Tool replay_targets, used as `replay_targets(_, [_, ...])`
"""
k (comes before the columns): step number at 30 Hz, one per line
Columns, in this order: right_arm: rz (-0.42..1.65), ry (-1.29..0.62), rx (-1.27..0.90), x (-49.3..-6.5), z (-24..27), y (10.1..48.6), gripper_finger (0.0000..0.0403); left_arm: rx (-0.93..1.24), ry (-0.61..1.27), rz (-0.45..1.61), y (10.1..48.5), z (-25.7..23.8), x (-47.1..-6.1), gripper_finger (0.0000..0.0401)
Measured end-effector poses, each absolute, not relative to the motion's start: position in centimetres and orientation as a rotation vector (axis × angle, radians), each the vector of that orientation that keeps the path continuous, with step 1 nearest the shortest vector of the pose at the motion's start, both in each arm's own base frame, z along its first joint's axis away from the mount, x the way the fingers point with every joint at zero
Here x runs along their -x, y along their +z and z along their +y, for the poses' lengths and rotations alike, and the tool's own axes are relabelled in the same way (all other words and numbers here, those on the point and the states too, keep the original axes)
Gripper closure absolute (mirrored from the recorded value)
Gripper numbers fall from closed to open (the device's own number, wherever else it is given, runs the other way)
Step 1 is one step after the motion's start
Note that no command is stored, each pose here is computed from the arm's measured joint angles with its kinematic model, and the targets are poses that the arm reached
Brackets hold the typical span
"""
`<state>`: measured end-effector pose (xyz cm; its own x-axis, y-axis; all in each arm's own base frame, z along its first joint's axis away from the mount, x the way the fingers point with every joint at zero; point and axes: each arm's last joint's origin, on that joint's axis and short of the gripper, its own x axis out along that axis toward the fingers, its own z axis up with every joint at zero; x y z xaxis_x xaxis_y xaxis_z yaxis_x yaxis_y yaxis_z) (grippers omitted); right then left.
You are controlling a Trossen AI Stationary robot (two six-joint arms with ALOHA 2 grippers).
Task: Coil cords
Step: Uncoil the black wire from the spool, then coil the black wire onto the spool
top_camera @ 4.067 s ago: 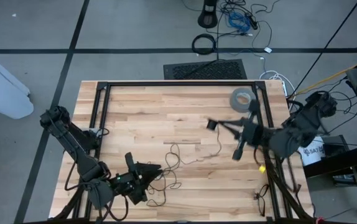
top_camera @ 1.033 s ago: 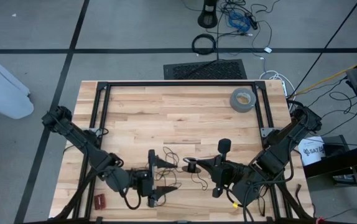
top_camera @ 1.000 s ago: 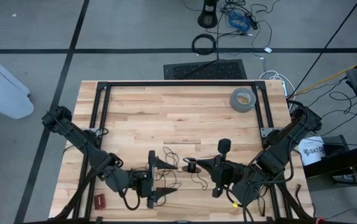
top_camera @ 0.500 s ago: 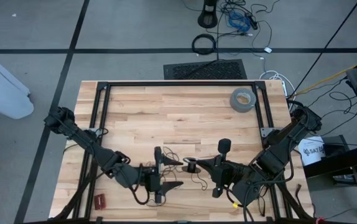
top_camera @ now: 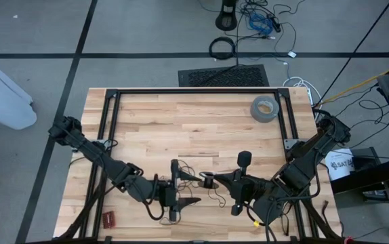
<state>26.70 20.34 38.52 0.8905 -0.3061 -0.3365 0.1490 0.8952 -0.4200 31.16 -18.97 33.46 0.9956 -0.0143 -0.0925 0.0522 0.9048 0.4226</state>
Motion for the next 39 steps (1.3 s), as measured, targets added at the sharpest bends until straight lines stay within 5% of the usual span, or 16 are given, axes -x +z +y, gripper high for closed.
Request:
replay_targets(25, [0.417, -0.225, 0.395, -26.7, 20.3, 38.5, 0.0403, -0.435, -0.023, 0.056, 32.5, -18.9, -32.7, 0.0109])
replay_targets(39, [0.415, -0.223, 0.391, -26.8, 20.3, 38.5, 0.0403, -0.418, 0.010, 0.020, 32.9, -18.8, -32.8, 0.0233])
